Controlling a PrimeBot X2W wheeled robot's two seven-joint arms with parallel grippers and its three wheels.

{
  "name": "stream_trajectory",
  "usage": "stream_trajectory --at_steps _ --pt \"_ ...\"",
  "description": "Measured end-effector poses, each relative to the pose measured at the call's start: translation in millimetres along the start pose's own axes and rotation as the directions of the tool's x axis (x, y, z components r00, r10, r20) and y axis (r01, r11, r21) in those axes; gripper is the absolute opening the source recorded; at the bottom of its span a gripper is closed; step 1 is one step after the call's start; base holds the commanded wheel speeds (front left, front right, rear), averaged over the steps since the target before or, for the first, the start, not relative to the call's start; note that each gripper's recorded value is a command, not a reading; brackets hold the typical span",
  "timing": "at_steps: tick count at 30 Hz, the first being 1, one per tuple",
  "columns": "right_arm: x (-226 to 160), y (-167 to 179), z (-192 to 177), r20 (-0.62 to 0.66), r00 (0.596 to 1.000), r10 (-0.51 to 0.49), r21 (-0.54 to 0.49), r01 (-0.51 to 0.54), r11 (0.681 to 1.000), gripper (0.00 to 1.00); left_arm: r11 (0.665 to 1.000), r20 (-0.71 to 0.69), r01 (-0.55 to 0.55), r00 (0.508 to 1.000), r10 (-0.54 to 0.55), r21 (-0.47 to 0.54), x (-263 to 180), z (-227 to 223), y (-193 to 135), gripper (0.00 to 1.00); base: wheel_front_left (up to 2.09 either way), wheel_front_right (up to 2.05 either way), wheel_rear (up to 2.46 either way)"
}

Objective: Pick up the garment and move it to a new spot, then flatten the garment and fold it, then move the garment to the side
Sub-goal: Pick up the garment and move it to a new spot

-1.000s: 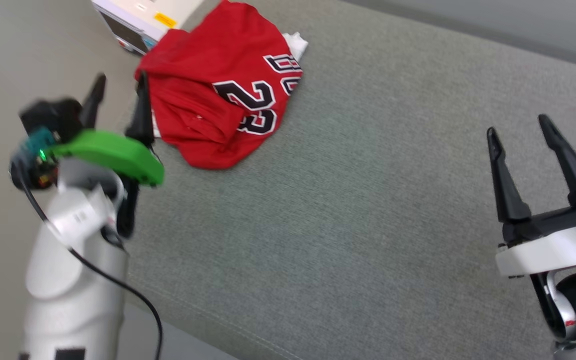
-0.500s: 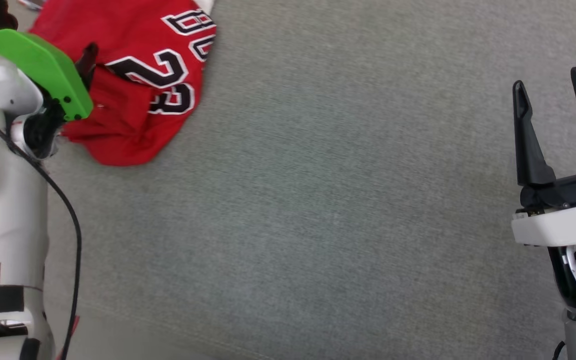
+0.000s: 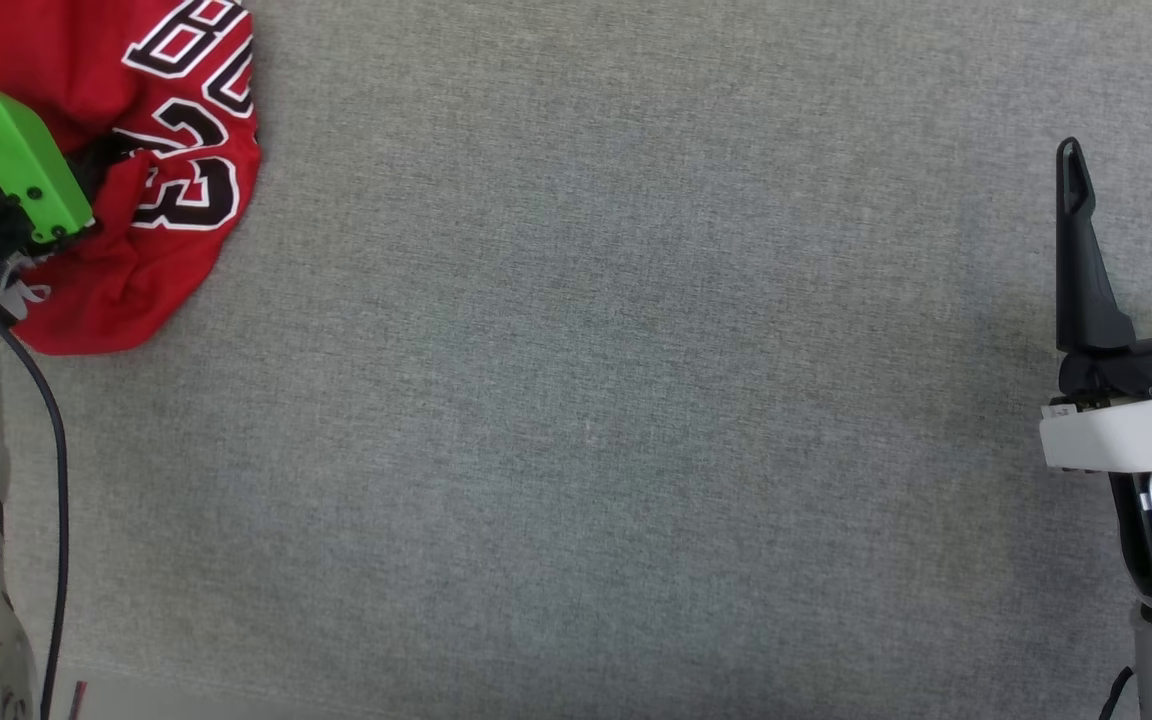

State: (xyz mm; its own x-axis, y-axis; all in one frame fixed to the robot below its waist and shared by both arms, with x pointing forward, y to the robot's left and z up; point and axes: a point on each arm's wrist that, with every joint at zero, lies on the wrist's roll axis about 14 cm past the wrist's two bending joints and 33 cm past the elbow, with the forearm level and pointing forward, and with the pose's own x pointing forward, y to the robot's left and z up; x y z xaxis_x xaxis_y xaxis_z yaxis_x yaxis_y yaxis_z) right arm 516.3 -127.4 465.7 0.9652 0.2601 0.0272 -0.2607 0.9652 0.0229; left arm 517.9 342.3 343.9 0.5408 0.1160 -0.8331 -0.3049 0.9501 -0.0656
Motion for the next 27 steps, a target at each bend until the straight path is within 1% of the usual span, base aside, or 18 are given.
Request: stream_trajectory --at_steps 2,3,4,5,8,11,15,17,19,23,27 --pt "-1.1 -2.6 -0.8 -0.004 1.000 -0.006 -0.003 0.006 1.000 1.00 1.000 -0.045 0.001 0.999 0.000 0.006 2.1 -0.5 -2.8 1.00 0.00 0.00 0.00" --pt "-1.4 -3.1 -0.4 -0.003 1.000 -0.008 -0.004 0.008 1.000 1.00 1.000 -0.058 -0.003 0.998 0.004 0.014 1.9 -0.3 -2.9 0.65 0.00 0.00 0.00" --pt "-1.4 -3.4 0.5 -0.001 1.000 -0.009 -0.005 0.009 1.000 1.00 1.000 -0.062 -0.004 0.998 0.005 0.018 1.3 0.2 -3.1 0.08 0.00 0.00 0.00" --pt "-1.0 -3.5 2.6 0.005 1.000 -0.009 -0.004 0.009 1.000 1.00 1.000 -0.060 -0.003 0.998 0.004 0.019 0.4 1.0 -3.6 0.00 0.00 0.00 0.00" --pt "-0.8 -4.3 6.0 0.012 1.000 -0.013 -0.003 0.013 1.000 1.00 1.000 -0.049 -0.010 0.999 0.012 0.023 -2.6 3.4 -1.6 0.00 0.00 0.00 0.00" --pt "-1.6 -4.7 10.6 0.021 1.000 -0.020 0.004 0.020 1.000 1.00 0.999 0.005 -0.008 1.000 0.008 0.045 -7.4 11.3 -4.4 0.00 0.00 0.00 0.00" --pt "-4.9 -5.6 20.3 0.042 0.999 -0.034 0.009 0.033 0.999 1.00 0.999 0.127 0.011 0.992 -0.017 0.045 -19.0 23.7 -10.1 0.00 0.00 0.00 0.00" --pt "-8.3 -5.1 26.6 0.054 0.998 -0.041 0.016 0.041 0.999 1.00 0.998 0.213 0.036 0.976 -0.046 0.053 -29.4 36.1 -19.0 0.00 0.00 0.00 0.00" --pt "-12.2 -4.7 34.5 0.069 0.996 -0.051 0.026 0.050 0.998 1.00 0.996 0.302 0.045 0.951 -0.065 0.073 -44.5 53.3 -23.8 0.00 0.00 0.00 0.00" --pt "-20.0 -5.6 53.0 0.105 0.992 -0.065 0.024 0.063 0.998 1.00 0.992 0.471 0.058 0.876 -0.104 0.110 -80.5 89.7 -34.5 0.00 0.00 0.00 0.00" --pt "-34.3 -9.0 65.0 0.119 0.989 -0.090 0.022 0.088 0.996 1.00 0.982 0.563 0.062 0.812 -0.153 0.178 -112.1 105.5 -52.5 0.00 0.00 0.00 0.00"
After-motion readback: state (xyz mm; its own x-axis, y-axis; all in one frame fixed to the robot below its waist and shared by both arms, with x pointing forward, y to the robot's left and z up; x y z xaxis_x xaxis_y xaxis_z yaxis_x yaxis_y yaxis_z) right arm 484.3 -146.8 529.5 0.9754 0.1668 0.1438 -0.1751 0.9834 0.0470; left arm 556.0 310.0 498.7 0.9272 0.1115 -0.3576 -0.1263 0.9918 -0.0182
